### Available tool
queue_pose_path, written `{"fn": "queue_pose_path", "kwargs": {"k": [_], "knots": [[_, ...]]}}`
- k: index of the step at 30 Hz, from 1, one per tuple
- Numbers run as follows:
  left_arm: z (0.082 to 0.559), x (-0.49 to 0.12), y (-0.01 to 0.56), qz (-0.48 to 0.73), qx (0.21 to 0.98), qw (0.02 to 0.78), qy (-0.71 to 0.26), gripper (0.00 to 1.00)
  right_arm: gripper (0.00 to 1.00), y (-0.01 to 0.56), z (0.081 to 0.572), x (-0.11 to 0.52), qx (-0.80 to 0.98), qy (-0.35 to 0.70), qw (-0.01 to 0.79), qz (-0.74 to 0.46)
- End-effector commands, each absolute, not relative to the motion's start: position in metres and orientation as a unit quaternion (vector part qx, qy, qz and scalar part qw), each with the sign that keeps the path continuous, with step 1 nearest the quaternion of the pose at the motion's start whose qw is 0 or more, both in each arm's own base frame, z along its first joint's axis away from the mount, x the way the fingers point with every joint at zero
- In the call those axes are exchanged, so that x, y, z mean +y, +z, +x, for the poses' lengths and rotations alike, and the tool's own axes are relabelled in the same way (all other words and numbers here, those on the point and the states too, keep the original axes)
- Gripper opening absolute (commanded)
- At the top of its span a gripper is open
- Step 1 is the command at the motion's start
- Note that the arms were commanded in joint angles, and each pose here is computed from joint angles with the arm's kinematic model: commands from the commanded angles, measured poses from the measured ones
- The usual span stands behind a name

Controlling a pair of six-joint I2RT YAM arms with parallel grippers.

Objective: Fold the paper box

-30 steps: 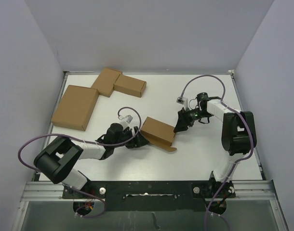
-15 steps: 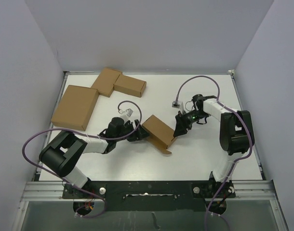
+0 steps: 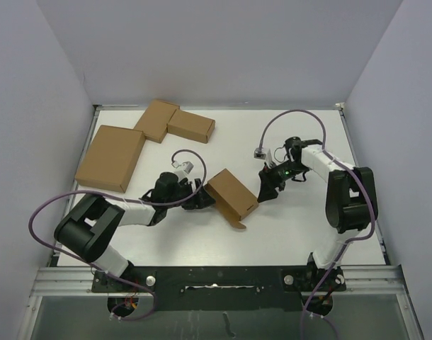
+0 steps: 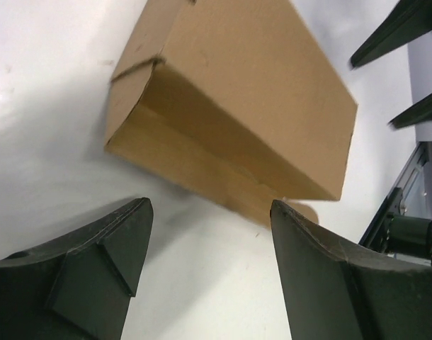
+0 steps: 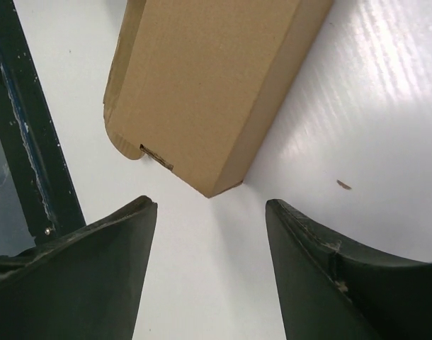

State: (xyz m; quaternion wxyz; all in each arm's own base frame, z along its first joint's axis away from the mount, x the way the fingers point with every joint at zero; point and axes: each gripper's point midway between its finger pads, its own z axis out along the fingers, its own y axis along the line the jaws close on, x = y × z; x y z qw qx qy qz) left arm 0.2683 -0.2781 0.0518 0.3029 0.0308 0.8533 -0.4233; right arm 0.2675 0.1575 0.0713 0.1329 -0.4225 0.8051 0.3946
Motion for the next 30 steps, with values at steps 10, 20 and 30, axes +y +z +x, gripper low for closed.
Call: {"fn": "queue_pose_path", "kwargs": {"k": [10, 20, 30], "knots": [[0.228, -0.277, 0.121, 0.166, 0.792, 0.399, -0.431, 0.66, 0.64, 0.151, 0.270, 0.167, 0.707, 0.380, 0.300, -0.515], [0.167, -0.307, 0.152, 0.383, 0.612, 0.560, -0.405, 0.64, 0.71, 0.177, 0.226, 0.207, 0.524, 0.342, 0.387, -0.677], [0.135, -0.318, 0.118, 0.523, 0.518, 0.588, -0.335, 0.66, 0.71, 0.141, 0.207, 0.203, 0.464, 0.328, 0.382, -0.729]]}}
